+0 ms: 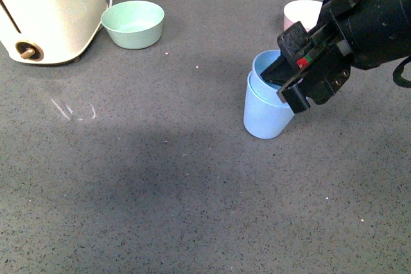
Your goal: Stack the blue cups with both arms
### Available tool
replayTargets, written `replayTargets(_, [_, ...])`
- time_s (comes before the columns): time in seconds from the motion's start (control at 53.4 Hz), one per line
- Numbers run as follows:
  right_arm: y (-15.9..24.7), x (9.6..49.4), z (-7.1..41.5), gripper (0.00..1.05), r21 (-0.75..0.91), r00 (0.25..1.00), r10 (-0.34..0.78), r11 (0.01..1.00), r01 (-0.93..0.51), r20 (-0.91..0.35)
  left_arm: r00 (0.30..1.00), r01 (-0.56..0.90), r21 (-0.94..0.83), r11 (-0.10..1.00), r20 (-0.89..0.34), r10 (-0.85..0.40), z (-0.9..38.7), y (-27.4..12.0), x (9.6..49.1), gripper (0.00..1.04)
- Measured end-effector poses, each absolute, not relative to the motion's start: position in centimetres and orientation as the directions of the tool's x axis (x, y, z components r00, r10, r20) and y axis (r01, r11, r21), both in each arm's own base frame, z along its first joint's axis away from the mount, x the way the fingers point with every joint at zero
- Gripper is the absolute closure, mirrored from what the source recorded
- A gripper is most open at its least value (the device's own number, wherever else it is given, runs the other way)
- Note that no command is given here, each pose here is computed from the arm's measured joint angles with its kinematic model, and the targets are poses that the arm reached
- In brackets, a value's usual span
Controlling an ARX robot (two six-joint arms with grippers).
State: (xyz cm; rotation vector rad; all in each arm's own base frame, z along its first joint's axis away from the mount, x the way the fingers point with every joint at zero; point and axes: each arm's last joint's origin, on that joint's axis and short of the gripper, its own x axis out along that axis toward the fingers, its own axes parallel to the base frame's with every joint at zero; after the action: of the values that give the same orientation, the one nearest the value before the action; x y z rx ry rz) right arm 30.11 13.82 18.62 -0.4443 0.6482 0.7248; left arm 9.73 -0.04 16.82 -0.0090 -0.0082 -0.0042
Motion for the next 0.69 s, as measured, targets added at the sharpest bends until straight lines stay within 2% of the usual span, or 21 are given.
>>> replayTargets(0.169, [12.7,30.4,19.6,0.49,-0.180,0.667,0.447,0.735,-0.654,-0.596,1.000,0.004,-0.009,1.000,0.008,-0.004,16.8,0.0,9.7,0.09])
replayTargets(0.243, [11.5,29.8,20.5,0.35,-0.189,0.732,0.423,0.784,-0.591,-0.533,1.000,0.004,-0.009,1.000,0.008,-0.004,16.8,0.0,9.7,0.09])
replayTargets(0.375, [8.7,26.2,22.8,0.07,-0.148,0.838,0.389,0.870,-0.471,-0.383,1.000,0.004,-0.009,1.000,0.008,-0.004,16.8,0.0,9.7,0.09])
replayTargets(0.468, [8.3,25.3,23.8,0.09,-0.127,0.865,0.379,0.890,-0.438,-0.330,1.000,0.005,-0.009,1.000,0.008,-0.005,16.8,0.0,9.7,0.09])
replayTargets(0.506, [8.3,25.2,23.5,0.15,-0.138,0.927,0.278,0.938,-0.319,-0.250,1.000,0.004,-0.009,1.000,0.008,-0.004,16.8,0.0,9.7,0.09])
replayTargets(0.524, [8.0,25.0,23.1,0.20,-0.121,0.964,0.193,0.969,-0.217,-0.182,1.000,0.005,-0.009,1.000,0.008,-0.005,16.8,0.0,9.7,0.09])
replayTargets(0.581, [7.2,24.3,22.1,0.29,-0.090,0.992,0.078,0.992,-0.087,-0.101,1.000,0.004,-0.009,1.000,0.008,-0.004,16.8,0.0,9.7,0.09])
replayTargets(0.693, [5.5,22.5,21.3,0.47,-0.038,1.000,0.008,0.999,-0.009,-0.019,1.000,0.004,-0.009,1.000,0.008,-0.003,16.8,0.0,9.7,0.09])
